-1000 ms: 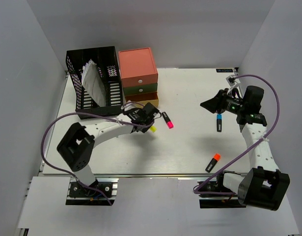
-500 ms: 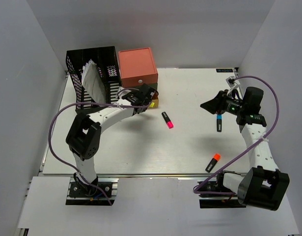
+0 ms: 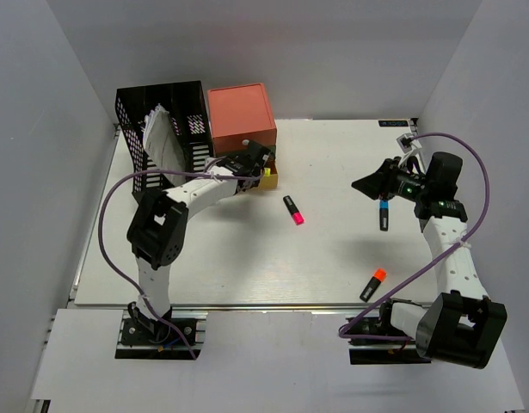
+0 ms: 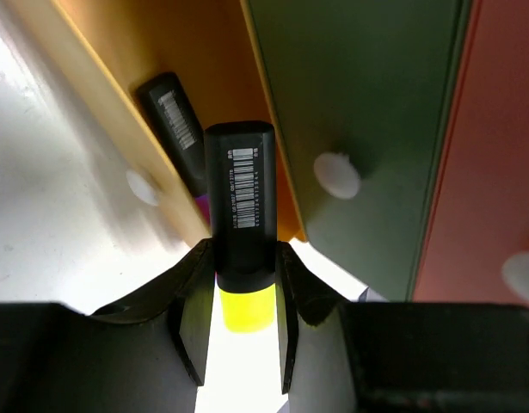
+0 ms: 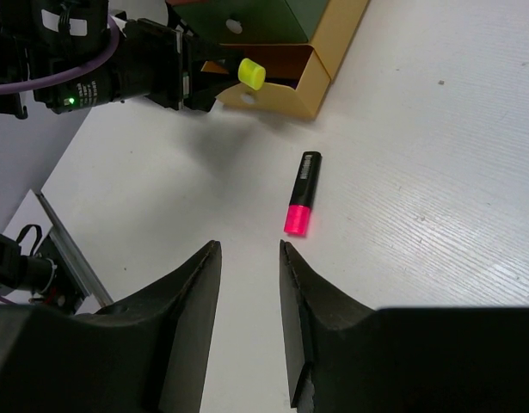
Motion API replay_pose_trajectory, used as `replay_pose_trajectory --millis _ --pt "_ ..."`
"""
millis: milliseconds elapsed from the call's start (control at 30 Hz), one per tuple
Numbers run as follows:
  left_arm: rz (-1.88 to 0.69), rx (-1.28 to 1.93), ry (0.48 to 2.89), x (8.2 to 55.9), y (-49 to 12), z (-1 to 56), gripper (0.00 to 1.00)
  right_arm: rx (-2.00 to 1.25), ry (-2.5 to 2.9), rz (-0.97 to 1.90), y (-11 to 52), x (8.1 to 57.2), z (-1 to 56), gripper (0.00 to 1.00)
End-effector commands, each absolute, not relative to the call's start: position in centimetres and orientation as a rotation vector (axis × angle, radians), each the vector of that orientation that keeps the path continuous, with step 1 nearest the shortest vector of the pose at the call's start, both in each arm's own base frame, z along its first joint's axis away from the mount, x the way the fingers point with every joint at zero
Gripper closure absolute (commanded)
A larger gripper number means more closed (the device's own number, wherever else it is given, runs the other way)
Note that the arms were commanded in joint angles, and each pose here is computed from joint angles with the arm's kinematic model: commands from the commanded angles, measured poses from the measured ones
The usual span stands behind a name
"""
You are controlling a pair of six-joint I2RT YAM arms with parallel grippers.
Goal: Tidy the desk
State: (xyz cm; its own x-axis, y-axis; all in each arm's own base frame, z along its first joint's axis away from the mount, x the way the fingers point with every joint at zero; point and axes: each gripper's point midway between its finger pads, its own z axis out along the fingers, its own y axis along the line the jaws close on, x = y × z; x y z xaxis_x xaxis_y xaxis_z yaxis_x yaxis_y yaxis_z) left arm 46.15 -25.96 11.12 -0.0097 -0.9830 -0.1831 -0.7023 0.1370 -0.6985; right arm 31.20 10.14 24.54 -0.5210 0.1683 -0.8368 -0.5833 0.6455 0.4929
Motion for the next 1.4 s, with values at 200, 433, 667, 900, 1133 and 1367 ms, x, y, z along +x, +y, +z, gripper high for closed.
replay_pose_trajectory --millis 200,433,667,900,1133,1367 --pt "-0.611 -1.724 1.652 47.8 -24.3 12.1 0.82 -0.341 1.869 0.977 9.8 31.5 25.1 0.61" --pt "-0.616 -1.738 1.663 47.6 -23.6 11.8 0.42 -0.338 1.875 0.986 9.7 31.5 24.9 0.61" --pt "-0.675 -1.711 1.663 47.6 -23.5 13.1 0.33 -0.349 1.878 1.0 9.6 31.4 24.6 0.61" --pt "-0.917 -1.422 1.72 46.5 -25.2 17.9 0.62 -0.421 1.875 0.891 8.9 32.0 23.9 0.6" --pt "-1.026 -0.66 1.679 40.7 -24.0 23.7 0.66 -0.444 2.0 0.629 6.0 33.3 20.2 0.54" --pt "-0.919 0.143 1.797 34.6 -25.3 23.9 0.16 -0.484 2.255 0.368 1.6 33.6 15.2 0.35"
